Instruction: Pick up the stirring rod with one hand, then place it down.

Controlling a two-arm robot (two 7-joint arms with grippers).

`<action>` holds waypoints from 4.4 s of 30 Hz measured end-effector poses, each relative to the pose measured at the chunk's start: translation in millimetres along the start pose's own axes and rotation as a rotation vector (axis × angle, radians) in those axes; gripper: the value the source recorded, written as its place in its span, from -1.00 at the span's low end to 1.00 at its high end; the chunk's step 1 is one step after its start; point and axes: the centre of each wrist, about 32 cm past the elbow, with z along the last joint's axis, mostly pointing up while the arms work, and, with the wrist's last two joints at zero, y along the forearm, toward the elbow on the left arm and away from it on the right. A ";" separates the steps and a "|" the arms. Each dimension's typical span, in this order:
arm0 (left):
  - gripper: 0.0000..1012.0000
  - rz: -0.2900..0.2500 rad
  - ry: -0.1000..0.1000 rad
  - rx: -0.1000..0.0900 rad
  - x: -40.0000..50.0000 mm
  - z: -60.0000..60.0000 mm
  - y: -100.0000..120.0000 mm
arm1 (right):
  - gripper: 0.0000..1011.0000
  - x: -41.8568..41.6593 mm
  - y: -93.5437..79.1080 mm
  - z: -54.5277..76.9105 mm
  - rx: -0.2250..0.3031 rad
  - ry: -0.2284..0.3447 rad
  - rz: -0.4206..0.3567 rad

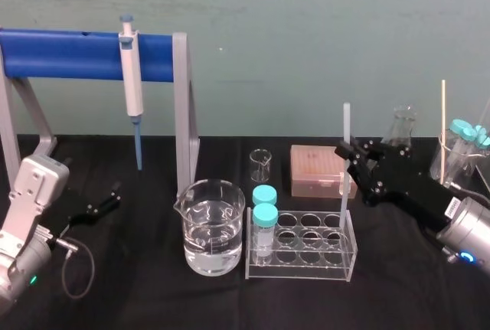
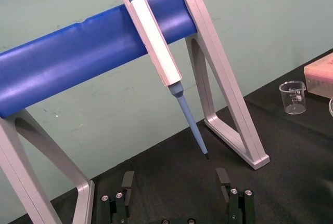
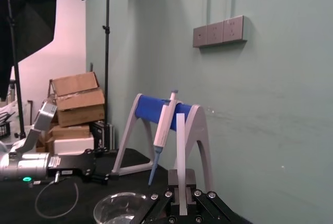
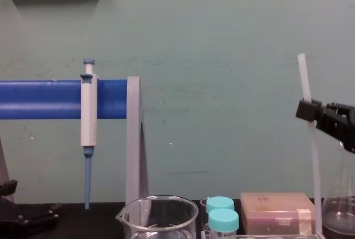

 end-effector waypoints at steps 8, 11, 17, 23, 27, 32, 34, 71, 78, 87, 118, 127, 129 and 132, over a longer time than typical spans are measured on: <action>0.98 0.000 0.000 0.000 0.0 0.0 0.0 | -0.87 1.5 -3.4 -11.0 -0.015 0.020 -0.001; 0.98 0.000 0.000 0.000 0.0 0.0 0.0 | -0.87 2.1 -3.8 -13.9 -0.018 0.025 -0.006; 0.98 0.000 0.000 0.000 0.0 0.0 0.0 | -0.87 3.6 -2.2 -19.5 -0.020 0.032 -0.012; 0.98 0.000 0.000 0.000 0.0 0.0 0.0 | -0.87 5.4 -1.2 -26.8 -0.036 0.036 -0.016; 0.98 0.000 0.000 0.000 0.0 0.0 0.0 | -0.87 5.3 -0.8 -31.9 -0.051 0.041 -0.018; 0.98 0.000 0.000 0.000 0.0 0.0 0.0 | -0.87 3.7 -1.1 -38.9 -0.076 0.052 -0.019; 0.98 0.000 0.000 0.000 0.0 0.0 0.0 | -0.87 3.0 -1.7 -42.2 -0.088 0.059 -0.023; 0.98 0.000 0.000 0.000 0.0 0.0 0.0 | -0.71 -4.2 -7.2 -59.8 -0.170 0.086 -0.058; 0.98 0.000 0.000 0.000 0.0 0.0 0.0 | -0.29 -3.9 -7.3 -59.7 -0.168 0.086 -0.058; 0.98 0.000 0.000 0.000 0.0 0.0 0.0 | 0.27 -3.7 -7.3 -59.6 -0.167 0.086 -0.057; 0.98 0.000 0.000 0.000 0.0 0.0 0.0 | 0.98 -17.0 -26.9 -41.6 -0.216 -0.081 -0.607; 0.98 0.000 0.000 0.000 0.0 0.0 0.0 | 0.98 -20.4 -32.1 -54.5 -0.318 -0.022 -0.644; 0.98 0.000 0.000 0.000 0.0 0.0 0.0 | 0.98 -20.3 -31.9 -54.2 -0.316 -0.023 -0.643; 0.98 0.000 0.000 0.000 0.0 0.0 0.0 | 0.98 -20.2 -31.7 -53.7 -0.313 -0.025 -0.642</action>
